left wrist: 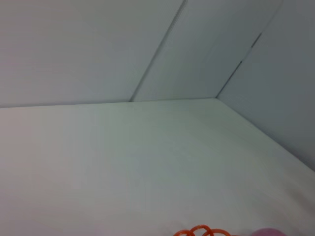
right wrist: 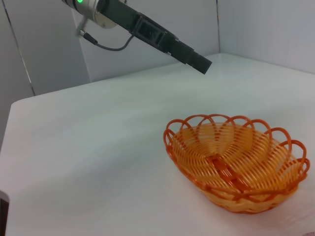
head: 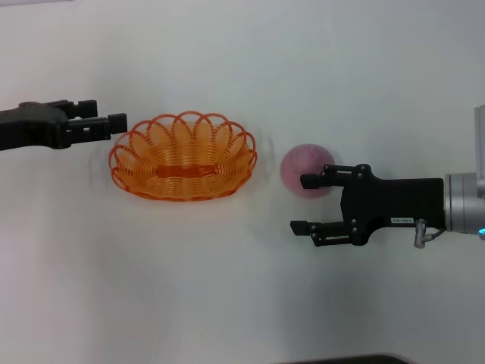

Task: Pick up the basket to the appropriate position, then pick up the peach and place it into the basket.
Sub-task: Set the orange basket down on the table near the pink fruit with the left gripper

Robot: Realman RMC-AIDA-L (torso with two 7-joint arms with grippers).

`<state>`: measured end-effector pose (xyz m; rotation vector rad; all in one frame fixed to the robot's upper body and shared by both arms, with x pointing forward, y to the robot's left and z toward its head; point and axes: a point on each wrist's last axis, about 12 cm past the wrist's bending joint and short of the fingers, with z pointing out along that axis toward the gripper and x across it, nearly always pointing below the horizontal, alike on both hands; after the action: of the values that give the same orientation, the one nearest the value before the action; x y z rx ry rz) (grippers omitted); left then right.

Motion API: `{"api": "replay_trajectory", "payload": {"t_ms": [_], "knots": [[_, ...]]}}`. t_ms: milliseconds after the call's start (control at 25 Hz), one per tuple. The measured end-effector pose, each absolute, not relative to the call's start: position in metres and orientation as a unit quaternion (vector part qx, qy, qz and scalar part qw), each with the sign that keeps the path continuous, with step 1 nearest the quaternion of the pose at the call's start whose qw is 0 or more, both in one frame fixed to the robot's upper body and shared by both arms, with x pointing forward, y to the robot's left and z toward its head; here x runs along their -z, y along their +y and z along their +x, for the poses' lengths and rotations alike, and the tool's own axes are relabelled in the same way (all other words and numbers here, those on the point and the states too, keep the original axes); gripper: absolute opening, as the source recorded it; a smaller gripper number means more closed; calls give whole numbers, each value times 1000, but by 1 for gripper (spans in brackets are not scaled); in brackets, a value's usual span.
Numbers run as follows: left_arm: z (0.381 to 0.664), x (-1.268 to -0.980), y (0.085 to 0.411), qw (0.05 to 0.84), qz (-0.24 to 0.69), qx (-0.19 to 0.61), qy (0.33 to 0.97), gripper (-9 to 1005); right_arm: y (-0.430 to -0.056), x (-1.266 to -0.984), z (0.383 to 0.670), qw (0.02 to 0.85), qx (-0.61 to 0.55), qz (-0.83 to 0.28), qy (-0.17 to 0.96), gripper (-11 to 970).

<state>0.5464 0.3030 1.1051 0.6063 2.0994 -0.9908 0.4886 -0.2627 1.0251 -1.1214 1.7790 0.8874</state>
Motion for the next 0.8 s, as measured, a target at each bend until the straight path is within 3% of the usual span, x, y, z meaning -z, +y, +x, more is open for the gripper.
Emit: {"api": "replay_trajectory", "payload": {"t_ms": [200,520,800], "knots": [[544,-1106,301,362,276,377,807,835,-263,-1025,489,416,-353,-447,708,837],[512,-1091,306,391,388,358,754,837,-262,-1025,489,416,-354,-448,708,837],[500,-1083,308,402,411,347,741,830,-262,-1025,489,416,-354,-448,708,837]]}}
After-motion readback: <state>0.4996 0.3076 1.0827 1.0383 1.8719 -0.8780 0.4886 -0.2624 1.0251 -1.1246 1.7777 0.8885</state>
